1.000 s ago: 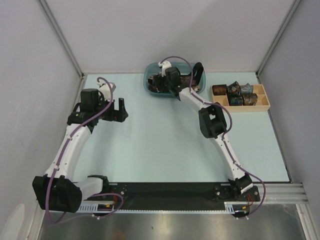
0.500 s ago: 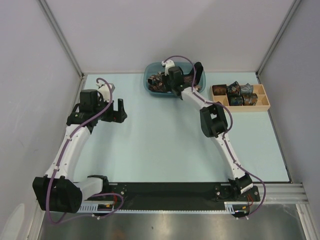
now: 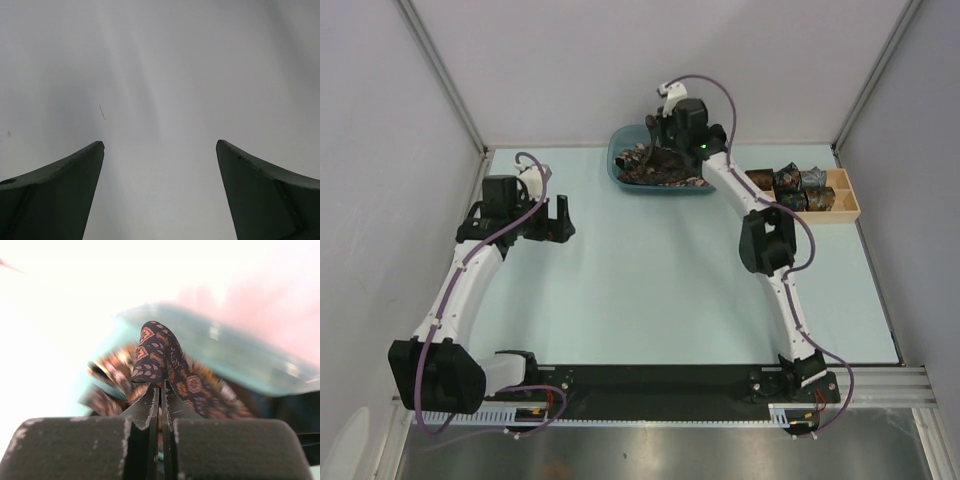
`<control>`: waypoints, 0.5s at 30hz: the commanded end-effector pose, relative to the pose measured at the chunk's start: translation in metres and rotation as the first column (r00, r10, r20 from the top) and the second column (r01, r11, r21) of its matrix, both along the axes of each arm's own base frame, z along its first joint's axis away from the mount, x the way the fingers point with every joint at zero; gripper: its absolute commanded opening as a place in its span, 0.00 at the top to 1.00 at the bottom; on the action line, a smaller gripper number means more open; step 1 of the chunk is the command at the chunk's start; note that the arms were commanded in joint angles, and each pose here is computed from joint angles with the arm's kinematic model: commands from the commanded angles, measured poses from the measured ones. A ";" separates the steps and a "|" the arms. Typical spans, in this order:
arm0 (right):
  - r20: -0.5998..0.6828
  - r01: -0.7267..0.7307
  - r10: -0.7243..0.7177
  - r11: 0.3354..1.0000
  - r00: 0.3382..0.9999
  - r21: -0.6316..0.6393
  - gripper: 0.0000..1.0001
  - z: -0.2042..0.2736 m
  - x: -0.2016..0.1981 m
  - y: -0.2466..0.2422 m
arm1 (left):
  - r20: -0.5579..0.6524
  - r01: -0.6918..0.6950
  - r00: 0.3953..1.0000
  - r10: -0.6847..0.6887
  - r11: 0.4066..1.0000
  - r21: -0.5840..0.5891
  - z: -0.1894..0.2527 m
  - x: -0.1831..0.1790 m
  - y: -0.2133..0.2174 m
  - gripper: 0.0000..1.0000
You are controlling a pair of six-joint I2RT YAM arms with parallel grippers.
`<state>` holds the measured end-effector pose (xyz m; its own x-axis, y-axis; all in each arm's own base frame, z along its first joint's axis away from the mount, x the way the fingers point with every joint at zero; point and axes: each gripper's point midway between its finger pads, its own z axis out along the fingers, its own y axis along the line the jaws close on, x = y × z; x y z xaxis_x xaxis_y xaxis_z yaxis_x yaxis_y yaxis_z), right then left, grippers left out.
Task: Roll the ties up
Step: Pick up the tie from the bin.
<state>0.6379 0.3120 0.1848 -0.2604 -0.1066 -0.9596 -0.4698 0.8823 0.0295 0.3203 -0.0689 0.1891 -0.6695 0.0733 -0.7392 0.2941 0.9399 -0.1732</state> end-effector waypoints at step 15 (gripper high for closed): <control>0.402 -0.164 0.004 0.917 0.915 0.364 1.00 0.368 -0.144 -0.067 | 0.188 0.063 0.981 -0.051 0.996 -0.060 0.074 0.049 -0.012 0.00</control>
